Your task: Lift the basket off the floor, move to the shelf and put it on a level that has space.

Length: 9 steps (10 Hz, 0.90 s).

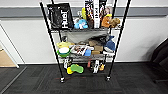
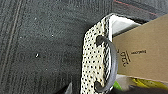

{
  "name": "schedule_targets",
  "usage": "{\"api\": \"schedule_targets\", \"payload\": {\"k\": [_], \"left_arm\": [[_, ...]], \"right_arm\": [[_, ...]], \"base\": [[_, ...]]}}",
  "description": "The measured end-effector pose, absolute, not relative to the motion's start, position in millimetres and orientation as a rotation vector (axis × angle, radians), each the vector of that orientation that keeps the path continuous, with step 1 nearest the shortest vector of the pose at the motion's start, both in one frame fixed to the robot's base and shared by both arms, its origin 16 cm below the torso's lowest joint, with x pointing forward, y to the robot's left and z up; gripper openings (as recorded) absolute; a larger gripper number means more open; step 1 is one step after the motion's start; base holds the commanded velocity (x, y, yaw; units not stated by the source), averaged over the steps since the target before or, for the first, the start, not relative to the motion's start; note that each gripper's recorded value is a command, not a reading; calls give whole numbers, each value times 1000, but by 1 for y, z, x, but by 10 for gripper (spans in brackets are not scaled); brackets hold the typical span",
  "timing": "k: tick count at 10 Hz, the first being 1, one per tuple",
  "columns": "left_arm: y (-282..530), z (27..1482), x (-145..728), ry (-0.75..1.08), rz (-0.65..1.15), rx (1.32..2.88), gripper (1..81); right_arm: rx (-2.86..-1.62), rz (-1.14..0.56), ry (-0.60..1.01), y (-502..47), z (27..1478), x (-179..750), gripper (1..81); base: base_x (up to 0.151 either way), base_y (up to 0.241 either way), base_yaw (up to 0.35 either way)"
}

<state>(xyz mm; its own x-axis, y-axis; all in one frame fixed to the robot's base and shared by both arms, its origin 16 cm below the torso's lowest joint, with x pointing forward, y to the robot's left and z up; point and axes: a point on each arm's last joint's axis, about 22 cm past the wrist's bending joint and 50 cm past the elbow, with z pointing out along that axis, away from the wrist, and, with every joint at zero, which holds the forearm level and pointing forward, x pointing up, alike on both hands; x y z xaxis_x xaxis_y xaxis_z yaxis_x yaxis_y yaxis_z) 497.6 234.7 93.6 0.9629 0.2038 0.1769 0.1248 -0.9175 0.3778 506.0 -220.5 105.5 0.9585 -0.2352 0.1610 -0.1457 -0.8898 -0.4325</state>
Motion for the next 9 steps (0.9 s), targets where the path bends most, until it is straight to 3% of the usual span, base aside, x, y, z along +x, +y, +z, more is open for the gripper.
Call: {"api": "schedule_targets", "payload": {"k": [9], "left_arm": [[219, 98, 520, 219, 325, 2725, 811]], "right_arm": [[-2701, -259, 259, -216, 98, 507, 811]], "base": [[0, 0, 0]]}}
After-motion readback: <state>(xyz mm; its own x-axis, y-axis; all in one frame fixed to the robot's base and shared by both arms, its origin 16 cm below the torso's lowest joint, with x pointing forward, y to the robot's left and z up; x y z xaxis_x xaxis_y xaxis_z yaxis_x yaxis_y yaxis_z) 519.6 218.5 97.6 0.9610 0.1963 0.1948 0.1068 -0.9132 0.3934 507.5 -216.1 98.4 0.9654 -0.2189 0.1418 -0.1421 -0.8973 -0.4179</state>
